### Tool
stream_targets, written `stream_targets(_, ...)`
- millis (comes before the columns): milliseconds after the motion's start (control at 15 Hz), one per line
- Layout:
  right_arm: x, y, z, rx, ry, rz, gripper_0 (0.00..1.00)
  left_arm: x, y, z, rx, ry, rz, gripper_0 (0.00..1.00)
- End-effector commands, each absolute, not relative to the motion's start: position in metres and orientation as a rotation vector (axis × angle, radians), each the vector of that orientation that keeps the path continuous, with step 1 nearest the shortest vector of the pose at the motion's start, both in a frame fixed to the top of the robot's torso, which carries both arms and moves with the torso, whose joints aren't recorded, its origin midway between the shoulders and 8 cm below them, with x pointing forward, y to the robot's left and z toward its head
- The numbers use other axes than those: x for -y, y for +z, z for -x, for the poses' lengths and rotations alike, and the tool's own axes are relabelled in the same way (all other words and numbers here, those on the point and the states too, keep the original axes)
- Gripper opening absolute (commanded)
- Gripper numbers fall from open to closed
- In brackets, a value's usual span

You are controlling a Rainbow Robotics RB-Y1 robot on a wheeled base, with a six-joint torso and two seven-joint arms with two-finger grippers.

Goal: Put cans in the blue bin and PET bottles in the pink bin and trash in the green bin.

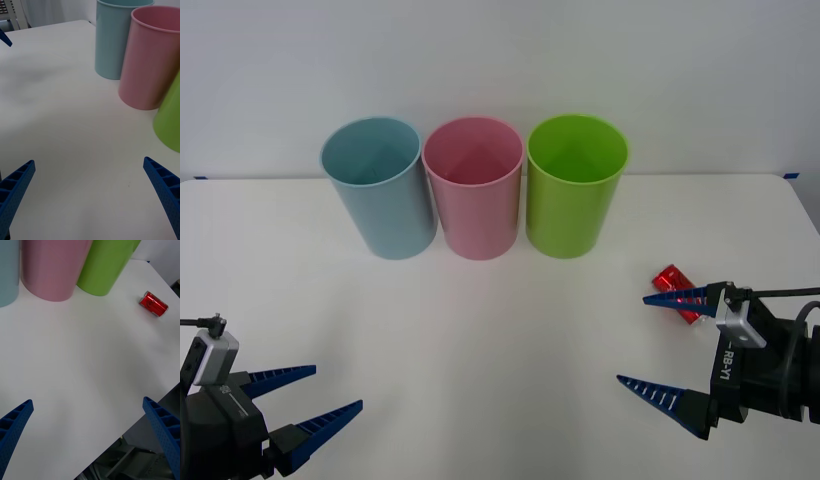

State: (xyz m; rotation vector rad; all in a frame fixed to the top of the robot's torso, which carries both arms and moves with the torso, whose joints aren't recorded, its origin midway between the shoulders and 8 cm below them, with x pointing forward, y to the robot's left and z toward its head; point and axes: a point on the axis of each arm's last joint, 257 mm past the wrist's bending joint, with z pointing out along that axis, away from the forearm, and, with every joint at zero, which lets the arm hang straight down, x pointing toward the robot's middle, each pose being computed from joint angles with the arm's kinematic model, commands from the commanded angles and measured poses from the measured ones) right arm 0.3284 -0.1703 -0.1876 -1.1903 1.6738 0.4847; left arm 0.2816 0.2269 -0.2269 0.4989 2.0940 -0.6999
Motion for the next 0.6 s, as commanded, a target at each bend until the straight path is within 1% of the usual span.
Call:
stream_targets(67,0.17,-0.188,-0.328,-1.674,0.485,1.19,1.0,-0.227,-0.227,-0.282,-2.094,-0.7,-0.499,1.0)
stream_targets(200,0.17,-0.188,-0.328,-1.674,0.485,1.19,1.0,-0.227,-0.227,-0.282,-2.094,-0.7,-0.499,1.0)
stream_targets(267,0.16,-0.178,-0.326,-1.639,0.519,1.168,1.0,-0.227,-0.227,-0.282,-2.094,-0.7,-0.499,1.0)
stream_targets(333,0.162,-0.166,-0.324,-1.612,0.519,1.171,1.0,-0.227,-0.227,-0.282,-2.094,-0.7,-0.499,1.0)
stream_targets(600,0.188,-0.146,-0.326,-1.609,0.46,1.14,1.0,-0.227,-0.227,-0.282,-2.094,-0.7,-0.499,1.0)
